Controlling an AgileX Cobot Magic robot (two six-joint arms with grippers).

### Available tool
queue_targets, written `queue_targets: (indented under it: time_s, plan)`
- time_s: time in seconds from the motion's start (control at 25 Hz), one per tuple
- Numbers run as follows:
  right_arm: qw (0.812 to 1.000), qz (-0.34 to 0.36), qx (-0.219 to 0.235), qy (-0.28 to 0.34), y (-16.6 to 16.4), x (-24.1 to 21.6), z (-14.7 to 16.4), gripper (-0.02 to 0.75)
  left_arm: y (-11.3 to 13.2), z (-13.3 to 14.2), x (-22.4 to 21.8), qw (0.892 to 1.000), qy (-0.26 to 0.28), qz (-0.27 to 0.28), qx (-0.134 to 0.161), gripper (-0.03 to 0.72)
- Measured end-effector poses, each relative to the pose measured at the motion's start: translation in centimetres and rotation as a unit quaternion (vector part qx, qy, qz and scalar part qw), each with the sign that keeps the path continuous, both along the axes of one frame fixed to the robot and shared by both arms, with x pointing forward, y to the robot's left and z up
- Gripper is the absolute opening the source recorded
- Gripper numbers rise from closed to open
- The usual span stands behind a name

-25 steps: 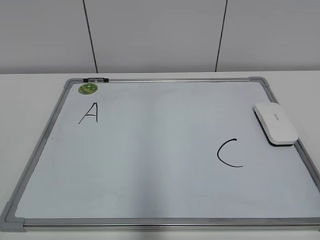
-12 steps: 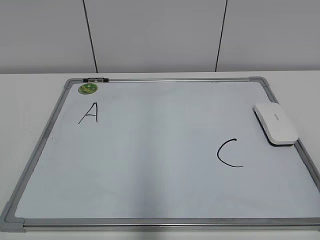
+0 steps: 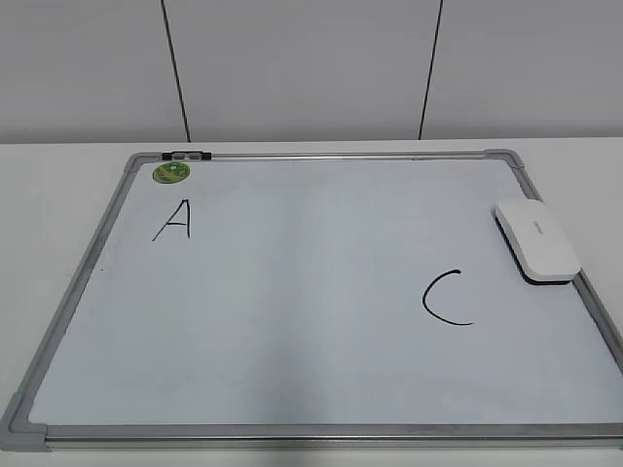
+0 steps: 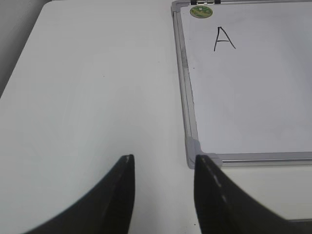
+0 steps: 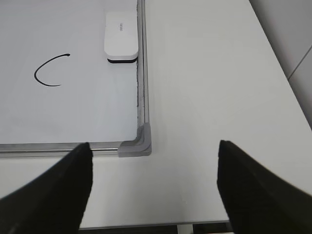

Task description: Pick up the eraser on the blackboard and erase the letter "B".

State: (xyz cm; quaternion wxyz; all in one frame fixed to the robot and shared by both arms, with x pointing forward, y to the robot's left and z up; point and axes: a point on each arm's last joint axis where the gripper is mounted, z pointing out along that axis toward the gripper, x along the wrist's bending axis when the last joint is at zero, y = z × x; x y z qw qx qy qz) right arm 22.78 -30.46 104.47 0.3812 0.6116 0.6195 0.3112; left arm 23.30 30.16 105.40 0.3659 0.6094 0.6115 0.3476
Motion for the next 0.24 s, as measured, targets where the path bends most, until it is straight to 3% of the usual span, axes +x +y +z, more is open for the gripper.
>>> queue_targets:
  time_s: [0.24]
  plan:
    - [1.0,0.0,0.0,0.0,0.0,0.0,0.0,0.591,0.0,0.0,0.0,1.0,0.0,0.0,0.0,0.311]
